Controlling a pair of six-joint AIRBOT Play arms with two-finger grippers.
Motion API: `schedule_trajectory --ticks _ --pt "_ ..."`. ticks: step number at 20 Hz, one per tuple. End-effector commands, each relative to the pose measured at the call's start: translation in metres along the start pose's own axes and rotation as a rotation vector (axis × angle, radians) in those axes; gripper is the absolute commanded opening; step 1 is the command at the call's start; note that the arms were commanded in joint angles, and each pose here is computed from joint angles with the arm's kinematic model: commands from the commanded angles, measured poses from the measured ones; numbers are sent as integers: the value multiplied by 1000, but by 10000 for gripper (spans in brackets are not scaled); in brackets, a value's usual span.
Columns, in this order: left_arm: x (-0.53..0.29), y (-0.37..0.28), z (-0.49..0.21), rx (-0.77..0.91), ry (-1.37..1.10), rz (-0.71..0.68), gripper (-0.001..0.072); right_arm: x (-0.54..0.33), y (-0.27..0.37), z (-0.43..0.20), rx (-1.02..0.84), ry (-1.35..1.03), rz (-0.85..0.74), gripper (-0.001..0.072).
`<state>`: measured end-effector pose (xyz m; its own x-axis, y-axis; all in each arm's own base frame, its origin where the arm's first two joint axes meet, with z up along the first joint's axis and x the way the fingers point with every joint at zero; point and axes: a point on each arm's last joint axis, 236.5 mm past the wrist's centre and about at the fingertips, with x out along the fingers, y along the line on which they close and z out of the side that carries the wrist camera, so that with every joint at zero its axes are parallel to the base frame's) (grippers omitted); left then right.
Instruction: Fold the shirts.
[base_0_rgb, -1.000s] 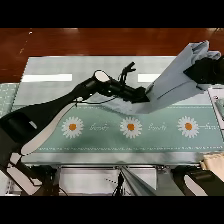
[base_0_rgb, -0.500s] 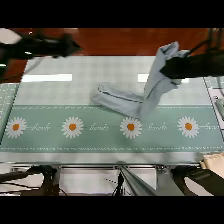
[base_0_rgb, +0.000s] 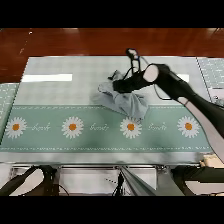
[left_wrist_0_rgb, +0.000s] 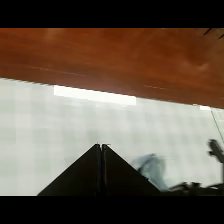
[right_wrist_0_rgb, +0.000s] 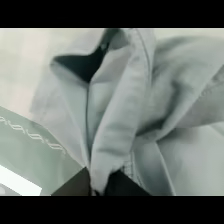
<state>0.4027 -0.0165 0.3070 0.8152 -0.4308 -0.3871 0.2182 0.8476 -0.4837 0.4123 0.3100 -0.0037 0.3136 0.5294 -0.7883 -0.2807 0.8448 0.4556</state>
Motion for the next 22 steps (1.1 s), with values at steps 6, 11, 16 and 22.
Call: schedule_trajectory --ticks 6,11,16,22 --pt "-27 -26 -26 50 63 -20 26 20 45 68 306 -304 220 364" --pt "-11 -6 -53 -3 129 -16 27 -51 30 83 103 -323 172 364" --pt "-4 2 -62 -20 151 -14 27 -148 -162 0 -112 92 -504 364" --pt "-4 2 -63 -20 152 -14 27 -125 -195 -99 369 278 -145 588"
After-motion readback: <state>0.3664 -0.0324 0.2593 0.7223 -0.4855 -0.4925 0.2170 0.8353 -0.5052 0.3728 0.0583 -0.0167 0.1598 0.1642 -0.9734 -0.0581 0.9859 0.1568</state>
